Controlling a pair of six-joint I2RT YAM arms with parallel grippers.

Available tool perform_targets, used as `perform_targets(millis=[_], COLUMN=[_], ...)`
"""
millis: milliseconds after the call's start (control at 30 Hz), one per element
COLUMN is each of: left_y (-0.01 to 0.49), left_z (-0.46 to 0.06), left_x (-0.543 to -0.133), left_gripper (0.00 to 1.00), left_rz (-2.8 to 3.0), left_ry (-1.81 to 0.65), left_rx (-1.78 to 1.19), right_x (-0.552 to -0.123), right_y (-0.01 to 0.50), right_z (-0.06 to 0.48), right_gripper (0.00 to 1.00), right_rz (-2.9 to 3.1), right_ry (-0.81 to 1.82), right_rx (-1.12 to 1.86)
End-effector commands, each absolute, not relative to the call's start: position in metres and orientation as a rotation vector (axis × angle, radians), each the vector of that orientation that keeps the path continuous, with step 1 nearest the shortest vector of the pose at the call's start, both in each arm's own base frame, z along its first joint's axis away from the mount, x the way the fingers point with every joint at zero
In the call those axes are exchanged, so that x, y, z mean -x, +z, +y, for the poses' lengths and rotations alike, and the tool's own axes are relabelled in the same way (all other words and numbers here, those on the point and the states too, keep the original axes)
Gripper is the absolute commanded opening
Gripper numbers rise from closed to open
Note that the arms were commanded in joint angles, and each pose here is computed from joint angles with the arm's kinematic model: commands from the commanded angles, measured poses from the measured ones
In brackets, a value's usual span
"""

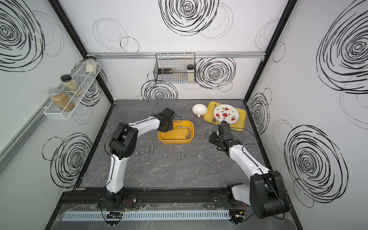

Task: Take out the socket from the storage box
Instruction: Pick up the socket head from the storage box, then place the socket head at the center of the board.

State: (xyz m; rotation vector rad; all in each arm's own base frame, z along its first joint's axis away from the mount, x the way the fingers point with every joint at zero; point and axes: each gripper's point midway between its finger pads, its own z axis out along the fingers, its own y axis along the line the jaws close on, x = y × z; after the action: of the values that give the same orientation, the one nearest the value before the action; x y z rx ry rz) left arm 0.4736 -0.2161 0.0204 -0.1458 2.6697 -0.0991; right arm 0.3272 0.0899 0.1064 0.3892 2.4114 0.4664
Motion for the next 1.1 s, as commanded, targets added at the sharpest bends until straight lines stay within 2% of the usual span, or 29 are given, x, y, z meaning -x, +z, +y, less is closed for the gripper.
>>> perform_targets(millis=[0,300,533,800,1067], left_y=[0.036,0.113,0.149,0.134,0.089], left_z=[-0.226,-0.226,-0.163,-0.069,-0.026], left_x=[-0.467,-0.442,-0.392,-0.325,-0.280], left_gripper=[0.19,0.18,0.18,0.20,0.22], left_rz=[2.653,2.531,2.441,2.363,2.384], left_ry=[-0.157,-0.219,-0.144,-0.092,-0.012], left_rx=[0.142,0.166,0.347,0.633,0.851], right_x=[-0.332,-0.331,-0.331,-0.329,-0.329], right_y=[0.113,0.113,0.116,0.129,0.123], right_z=[0.095,0.098,0.100,0.103,0.108], right_gripper=[0.38,0.38,0.38,0.38,0.38], right_rz=[2.395,2.400,2.399,2.361,2.388], right_ry=[0.480,0.504,0.518,0.535,0.551], right_rx=[-0.359,-0.350,-0.345,-0.323,-0.313])
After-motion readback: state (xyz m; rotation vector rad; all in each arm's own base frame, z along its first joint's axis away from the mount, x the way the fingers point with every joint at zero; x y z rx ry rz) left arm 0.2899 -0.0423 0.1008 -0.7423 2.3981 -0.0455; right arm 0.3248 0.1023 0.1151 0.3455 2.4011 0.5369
